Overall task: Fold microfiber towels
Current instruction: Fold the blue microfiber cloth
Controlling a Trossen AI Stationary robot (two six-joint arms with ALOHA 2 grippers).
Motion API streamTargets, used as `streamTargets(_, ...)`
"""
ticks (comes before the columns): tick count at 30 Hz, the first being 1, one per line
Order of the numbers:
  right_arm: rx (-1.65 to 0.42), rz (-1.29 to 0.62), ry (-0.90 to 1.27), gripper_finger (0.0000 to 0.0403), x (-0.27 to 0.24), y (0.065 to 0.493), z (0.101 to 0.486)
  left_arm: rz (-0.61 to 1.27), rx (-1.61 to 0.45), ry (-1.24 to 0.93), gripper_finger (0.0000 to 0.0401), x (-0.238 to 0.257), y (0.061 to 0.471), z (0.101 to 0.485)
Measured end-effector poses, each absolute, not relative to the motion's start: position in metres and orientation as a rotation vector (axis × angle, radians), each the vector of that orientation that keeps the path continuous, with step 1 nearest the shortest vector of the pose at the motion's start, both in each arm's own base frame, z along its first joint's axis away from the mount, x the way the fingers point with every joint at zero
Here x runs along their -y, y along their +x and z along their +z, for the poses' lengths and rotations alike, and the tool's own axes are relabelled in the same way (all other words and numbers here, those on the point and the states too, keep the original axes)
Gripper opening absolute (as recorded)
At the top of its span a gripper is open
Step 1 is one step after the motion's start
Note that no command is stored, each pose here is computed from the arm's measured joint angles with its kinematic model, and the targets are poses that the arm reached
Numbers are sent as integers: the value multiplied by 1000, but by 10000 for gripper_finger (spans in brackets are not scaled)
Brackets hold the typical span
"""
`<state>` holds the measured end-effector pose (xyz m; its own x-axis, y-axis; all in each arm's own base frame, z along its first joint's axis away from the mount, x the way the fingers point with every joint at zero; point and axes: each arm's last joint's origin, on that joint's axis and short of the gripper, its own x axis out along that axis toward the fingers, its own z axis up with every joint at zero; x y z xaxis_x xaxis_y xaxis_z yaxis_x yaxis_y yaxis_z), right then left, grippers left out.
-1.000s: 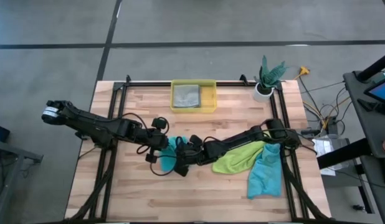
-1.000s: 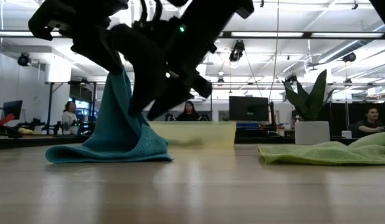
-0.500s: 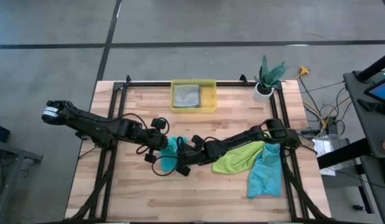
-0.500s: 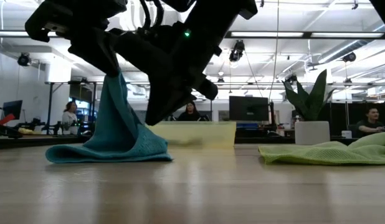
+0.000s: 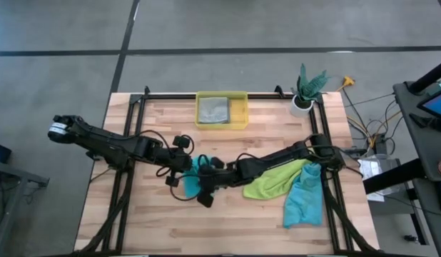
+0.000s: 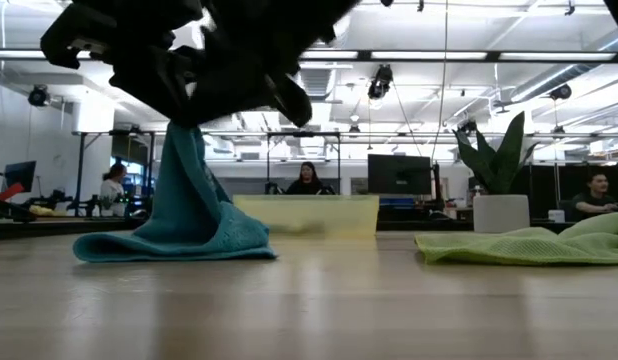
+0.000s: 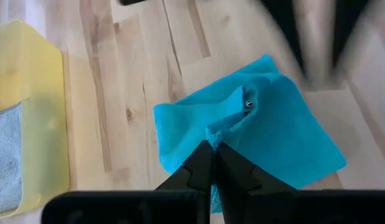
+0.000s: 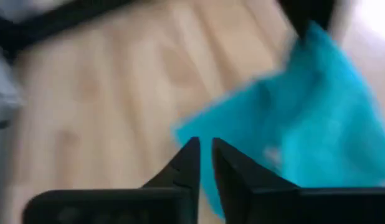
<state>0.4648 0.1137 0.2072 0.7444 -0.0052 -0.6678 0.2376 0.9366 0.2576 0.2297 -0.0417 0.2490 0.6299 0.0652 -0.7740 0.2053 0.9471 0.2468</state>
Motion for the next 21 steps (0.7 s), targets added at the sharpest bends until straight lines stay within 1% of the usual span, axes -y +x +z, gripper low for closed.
streamTargets(5, -783, -164, 363, 115, -113, 462, 197, -81, -889, 328, 0, 42, 230, 249)
streamTargets(9, -756, -206, 340, 180, -111, 462, 202, -81, -888, 328, 0, 42, 230, 249)
streamTargets(12, -761, -239, 314, 218, -113, 463, 194, -80, -885, 327, 0, 42, 230, 249)
streamTargets(16, -810, -262, 289, 247, -113, 467, 168, -79, -882, 326, 0, 42, 230, 249)
streamTargets(18, -834, -273, 281, 252, -114, 468, 156, -69, -881, 306, 0, 42, 231, 249)
streamTargets(21, -840, -303, 331, 251, -113, 468, 152, -59, -881, 276, 0, 42, 231, 249)
